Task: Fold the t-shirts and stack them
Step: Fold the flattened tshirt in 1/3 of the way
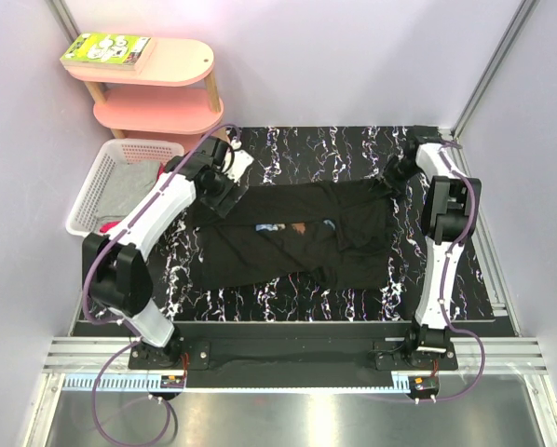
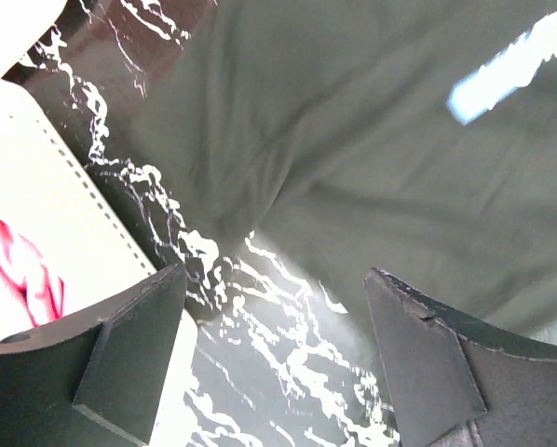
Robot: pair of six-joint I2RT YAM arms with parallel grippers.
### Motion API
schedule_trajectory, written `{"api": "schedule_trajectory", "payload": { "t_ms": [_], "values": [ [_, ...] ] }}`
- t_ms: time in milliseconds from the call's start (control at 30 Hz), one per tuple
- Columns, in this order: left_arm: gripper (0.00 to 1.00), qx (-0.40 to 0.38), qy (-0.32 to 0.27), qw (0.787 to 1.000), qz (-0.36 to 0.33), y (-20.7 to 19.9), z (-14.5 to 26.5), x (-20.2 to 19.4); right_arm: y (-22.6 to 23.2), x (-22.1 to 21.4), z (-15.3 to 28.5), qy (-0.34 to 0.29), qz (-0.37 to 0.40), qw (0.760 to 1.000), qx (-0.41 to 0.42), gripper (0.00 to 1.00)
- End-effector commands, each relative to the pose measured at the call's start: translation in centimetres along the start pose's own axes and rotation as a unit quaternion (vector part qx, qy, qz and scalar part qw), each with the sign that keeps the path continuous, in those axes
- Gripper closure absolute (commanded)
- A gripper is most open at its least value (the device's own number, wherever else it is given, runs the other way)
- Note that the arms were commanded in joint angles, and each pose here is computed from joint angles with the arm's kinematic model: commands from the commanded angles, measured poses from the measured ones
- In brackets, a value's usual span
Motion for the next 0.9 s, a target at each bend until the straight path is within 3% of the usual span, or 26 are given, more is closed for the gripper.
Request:
{"api": "schedule_trajectory", "payload": {
  "t_ms": [0, 133, 233, 500, 633, 867],
  "values": [
    [0.16, -0.014, -0.021, 0.999, -0.025, -0.7, 3.2, -0.2, 0.4, 4.4, -0.9, -0.041, -0.023, 0.999, 0.014, 0.55],
    [0.16, -0.041, -0.018, 0.998, -0.038, -2.3, 4.5, -0.8, 1.7, 6.3, -2.6, -0.022, -0.035, 0.999, 0.035, 0.57],
    [0.16, -0.076, -0.02, 0.996, -0.051, -4.7, 4.2, -0.8, 3.8, 6.5, -1.5, -0.013, -0.031, 0.997, 0.065, 0.57],
    [0.18, -0.162, 0.015, 0.974, -0.156, -12.8, 2.4, -0.1, 7.4, 5.6, 6.8, -0.075, 0.012, 0.99, 0.115, 0.52],
    [0.19, -0.169, 0.05, 0.971, -0.163, -13.7, 1.4, -1.6, 7.8, 5.1, 8.3, -0.074, 0.014, 0.989, 0.128, 0.52],
    [0.2, -0.184, 0.075, 0.968, -0.154, -14.8, 0.0, -3.3, 6.9, 4.1, 6.4, -0.039, 0.011, 0.993, 0.113, 0.54]
  ]
}}
Point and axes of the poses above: each gripper's point midway between its finger pads, its own z axis back along the fingers, its own y axis along the line the jaws close on, x = y × z, the point moved 6 cm from there along z, back along the fingers, and after that the axes turned 14 degrees about -z, right-handed, at the moved point
